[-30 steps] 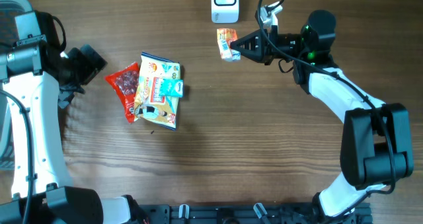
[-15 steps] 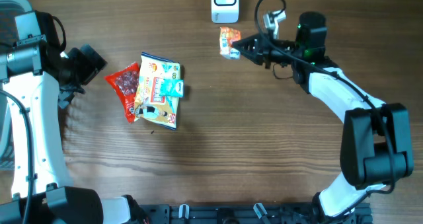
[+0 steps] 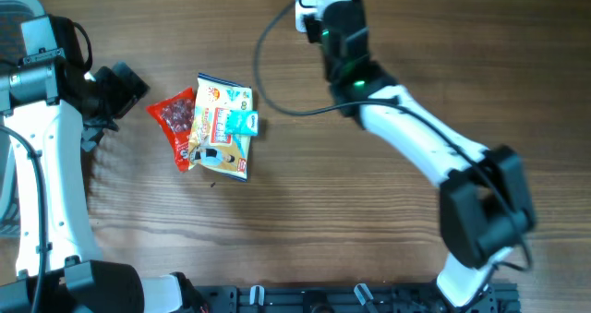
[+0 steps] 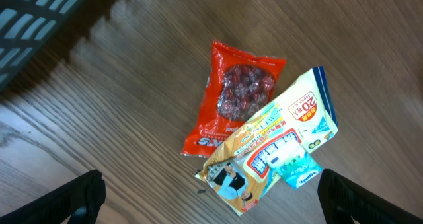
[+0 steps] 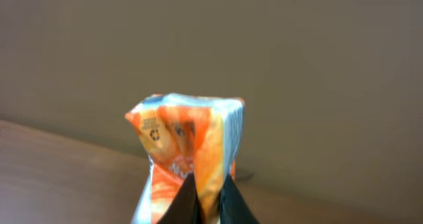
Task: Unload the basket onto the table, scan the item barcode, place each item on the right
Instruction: 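Move the orange pack to the right table edge and release it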
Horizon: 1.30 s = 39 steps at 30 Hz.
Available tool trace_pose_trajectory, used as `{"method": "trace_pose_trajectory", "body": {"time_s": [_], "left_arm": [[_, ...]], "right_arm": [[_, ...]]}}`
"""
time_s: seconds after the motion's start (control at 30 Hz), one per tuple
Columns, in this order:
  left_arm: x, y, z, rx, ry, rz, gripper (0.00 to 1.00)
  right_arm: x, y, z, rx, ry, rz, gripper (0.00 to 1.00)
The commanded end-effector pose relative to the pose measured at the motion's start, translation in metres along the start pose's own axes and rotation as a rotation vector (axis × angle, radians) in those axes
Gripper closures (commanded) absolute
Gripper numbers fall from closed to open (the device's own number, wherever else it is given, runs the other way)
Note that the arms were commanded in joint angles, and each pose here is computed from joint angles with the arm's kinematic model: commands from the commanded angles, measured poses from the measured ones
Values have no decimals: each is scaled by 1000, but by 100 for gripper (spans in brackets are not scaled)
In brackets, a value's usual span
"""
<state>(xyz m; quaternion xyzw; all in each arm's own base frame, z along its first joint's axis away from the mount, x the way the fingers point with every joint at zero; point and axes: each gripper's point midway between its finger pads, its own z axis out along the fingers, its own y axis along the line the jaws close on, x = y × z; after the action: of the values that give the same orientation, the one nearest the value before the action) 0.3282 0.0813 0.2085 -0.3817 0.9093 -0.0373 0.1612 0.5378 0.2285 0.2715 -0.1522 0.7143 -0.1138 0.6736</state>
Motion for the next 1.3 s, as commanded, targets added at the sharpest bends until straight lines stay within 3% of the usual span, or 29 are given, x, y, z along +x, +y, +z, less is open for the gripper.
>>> {"method": "trace_pose_trajectory", "body": {"time_s": [0.0,0.1,0.2,0.23,0.47,0.57,0.73,0.87,1.07,1.13,1.27], "left_arm": [[0,-1,1,6,4,-12,0],[0,-1,1,6,4,-12,0],[0,-1,1,6,4,-12,0],[0,-1,1,6,4,-12,0],[0,-1,1,6,4,-12,0],[0,-1,1,6,4,-12,0],[0,-1,1,6,4,-12,0],[0,-1,1,6,4,-12,0],[0,-1,1,6,4,-12,0],[0,-1,1,6,4,-12,0],[0,-1,1,6,4,-12,0]], "right_arm": [[55,6,27,200,46,-703,96],[71,23,38,220,-28,-900,96],[111,50,48,132,-22,-1129,96],[114,52,49,138,-32,-1136,96],[77,30,68,216,-53,-950,96],[66,21,69,249,-82,-740,96],[75,-9,69,369,0,-299,96],[75,5,82,280,46,-306,96],[79,-9,83,329,72,-290,96],[85,-25,83,382,106,-293,96],[118,-104,79,600,265,-332,96]]}}
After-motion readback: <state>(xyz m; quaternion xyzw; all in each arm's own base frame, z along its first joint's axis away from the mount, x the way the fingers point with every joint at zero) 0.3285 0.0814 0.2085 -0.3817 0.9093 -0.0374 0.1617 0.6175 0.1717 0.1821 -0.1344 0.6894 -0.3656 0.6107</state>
